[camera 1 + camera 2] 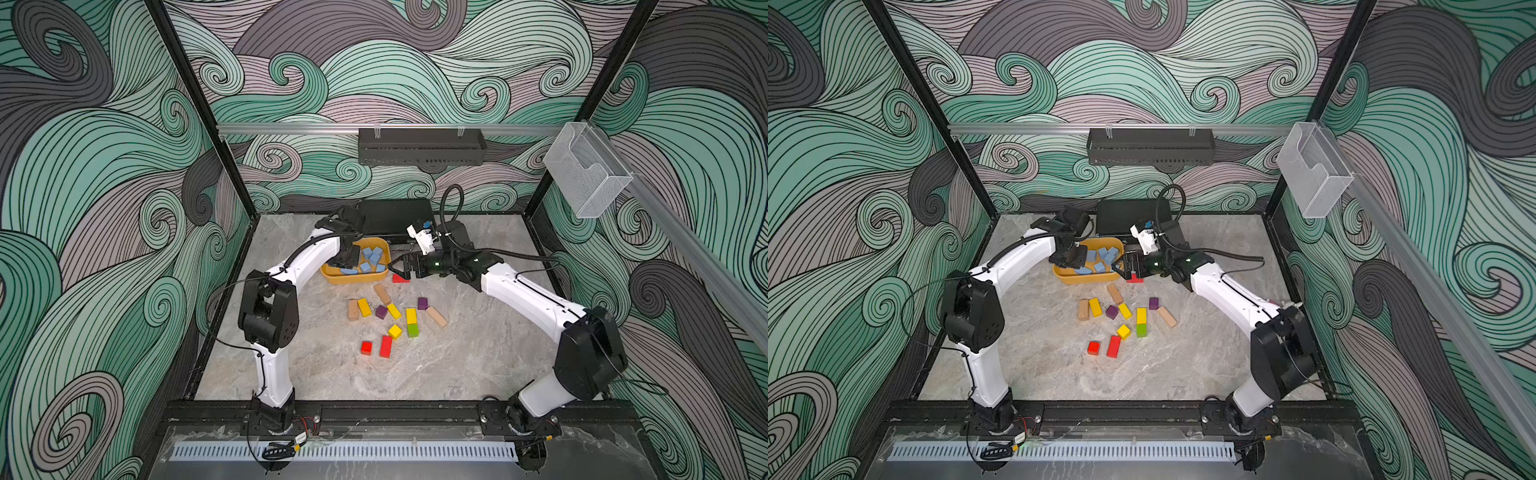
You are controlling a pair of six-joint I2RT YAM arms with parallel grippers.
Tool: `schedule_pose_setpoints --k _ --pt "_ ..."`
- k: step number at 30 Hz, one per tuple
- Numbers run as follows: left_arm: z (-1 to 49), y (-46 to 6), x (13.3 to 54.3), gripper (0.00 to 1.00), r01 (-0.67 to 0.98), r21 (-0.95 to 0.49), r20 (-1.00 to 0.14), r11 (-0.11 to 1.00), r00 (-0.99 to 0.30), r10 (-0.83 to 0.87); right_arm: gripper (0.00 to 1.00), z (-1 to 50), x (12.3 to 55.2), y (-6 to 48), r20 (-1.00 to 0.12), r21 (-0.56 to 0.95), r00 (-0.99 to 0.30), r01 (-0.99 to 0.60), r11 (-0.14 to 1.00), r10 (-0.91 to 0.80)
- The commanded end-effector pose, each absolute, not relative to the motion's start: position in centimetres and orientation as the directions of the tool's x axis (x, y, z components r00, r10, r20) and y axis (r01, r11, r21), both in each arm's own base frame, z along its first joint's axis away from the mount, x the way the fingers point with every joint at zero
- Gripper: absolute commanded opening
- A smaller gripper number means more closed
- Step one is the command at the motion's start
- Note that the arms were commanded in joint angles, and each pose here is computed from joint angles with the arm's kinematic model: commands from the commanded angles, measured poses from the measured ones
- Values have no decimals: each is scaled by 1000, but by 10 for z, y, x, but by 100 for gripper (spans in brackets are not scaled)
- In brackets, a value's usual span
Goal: Pick out the blue building blocks
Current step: Place the building block in the storage box.
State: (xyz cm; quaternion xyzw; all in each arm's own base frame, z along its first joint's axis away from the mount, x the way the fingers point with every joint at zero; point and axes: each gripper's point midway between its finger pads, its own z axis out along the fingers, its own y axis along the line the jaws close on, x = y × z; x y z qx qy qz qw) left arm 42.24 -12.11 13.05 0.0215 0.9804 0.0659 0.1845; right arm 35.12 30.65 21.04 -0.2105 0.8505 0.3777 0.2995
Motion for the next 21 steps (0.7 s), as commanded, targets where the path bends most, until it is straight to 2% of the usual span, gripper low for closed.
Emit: schedule_pose_setpoints --k 1,21 --pt "133 -114 442 0 2 118 -387 993 -921 48 99 224 363 316 -692 532 -714 -601 596 -102" --pt "72 -98 466 0 -32 123 -314 992 -950 8 99 191 380 328 -626 596 -773 -557 579 -99"
